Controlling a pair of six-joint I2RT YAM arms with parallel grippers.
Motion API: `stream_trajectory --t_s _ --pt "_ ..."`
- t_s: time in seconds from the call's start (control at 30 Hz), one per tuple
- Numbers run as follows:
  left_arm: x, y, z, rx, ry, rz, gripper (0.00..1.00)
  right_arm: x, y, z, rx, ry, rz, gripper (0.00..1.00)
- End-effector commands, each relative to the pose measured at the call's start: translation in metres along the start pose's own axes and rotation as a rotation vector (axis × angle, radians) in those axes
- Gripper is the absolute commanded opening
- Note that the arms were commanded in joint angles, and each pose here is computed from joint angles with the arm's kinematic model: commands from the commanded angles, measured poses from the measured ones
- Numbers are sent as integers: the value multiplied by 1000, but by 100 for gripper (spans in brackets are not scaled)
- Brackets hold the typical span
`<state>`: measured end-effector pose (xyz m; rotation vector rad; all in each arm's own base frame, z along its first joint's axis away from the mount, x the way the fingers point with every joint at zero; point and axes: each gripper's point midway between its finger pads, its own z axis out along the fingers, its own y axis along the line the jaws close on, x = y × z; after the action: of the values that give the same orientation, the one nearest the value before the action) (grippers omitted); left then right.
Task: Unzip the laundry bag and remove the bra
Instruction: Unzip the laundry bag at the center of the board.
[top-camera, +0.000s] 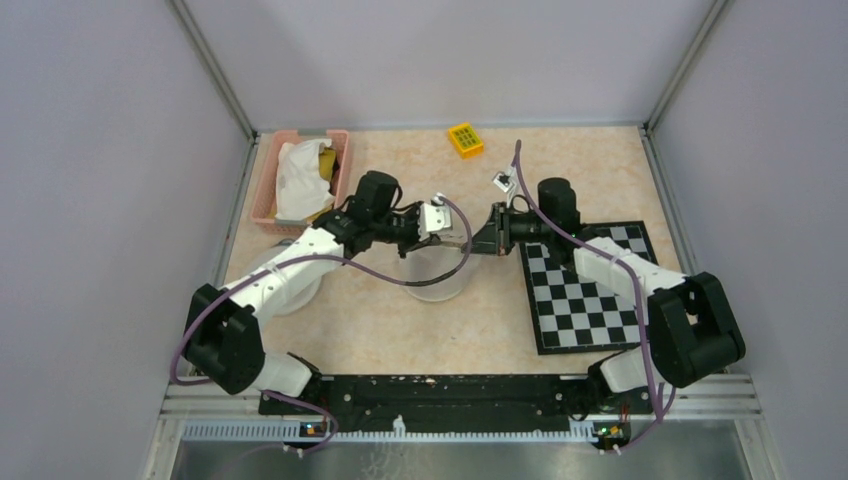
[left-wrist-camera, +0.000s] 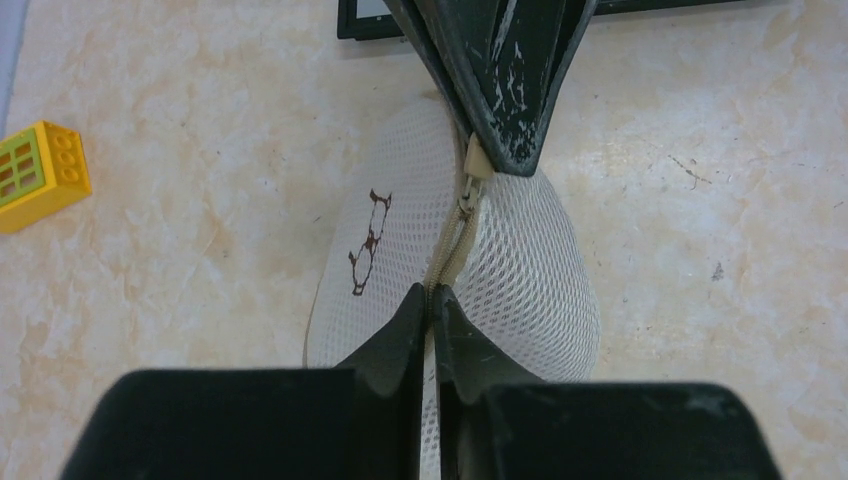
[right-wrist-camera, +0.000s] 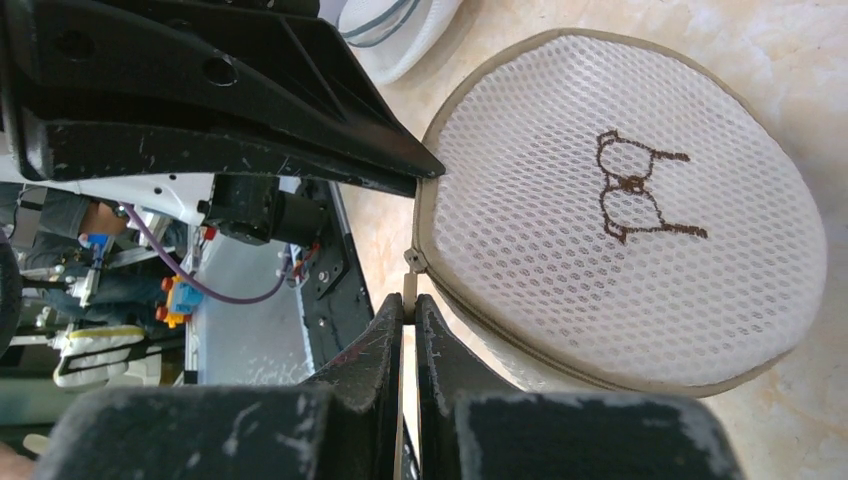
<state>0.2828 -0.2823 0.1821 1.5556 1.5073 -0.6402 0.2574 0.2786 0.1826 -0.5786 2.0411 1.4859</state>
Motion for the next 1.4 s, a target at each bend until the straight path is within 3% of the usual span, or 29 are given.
stream_trajectory --t_s 0.0,0.53,0.83,1.0,1.2,1.3,1.37 --pt "11 21 -10 -76 16 -14 3 -21 2 -11 -12 -54 -46 0" --pt "36 47 -37 -146 8 -30 0 -39 -10 -28 15 -102 -46 0" --pt "-9 31 -38 -72 -95 26 45 -41 4 -17 -29 -91 -40 0" --pt "-31 13 -28 -14 -108 51 57 -33 14 -5 -56 -58 -49 0" --pt "-40 -8 -12 53 -109 54 59 -30 23 4 -73 -40 -62 0" --pt "-34 -9 -7 57 -93 56 54 -32 25 4 -74 -44 -64 0" --pt "-28 -7 -5 48 -77 60 46 -32 24 4 -73 -44 -64 0"
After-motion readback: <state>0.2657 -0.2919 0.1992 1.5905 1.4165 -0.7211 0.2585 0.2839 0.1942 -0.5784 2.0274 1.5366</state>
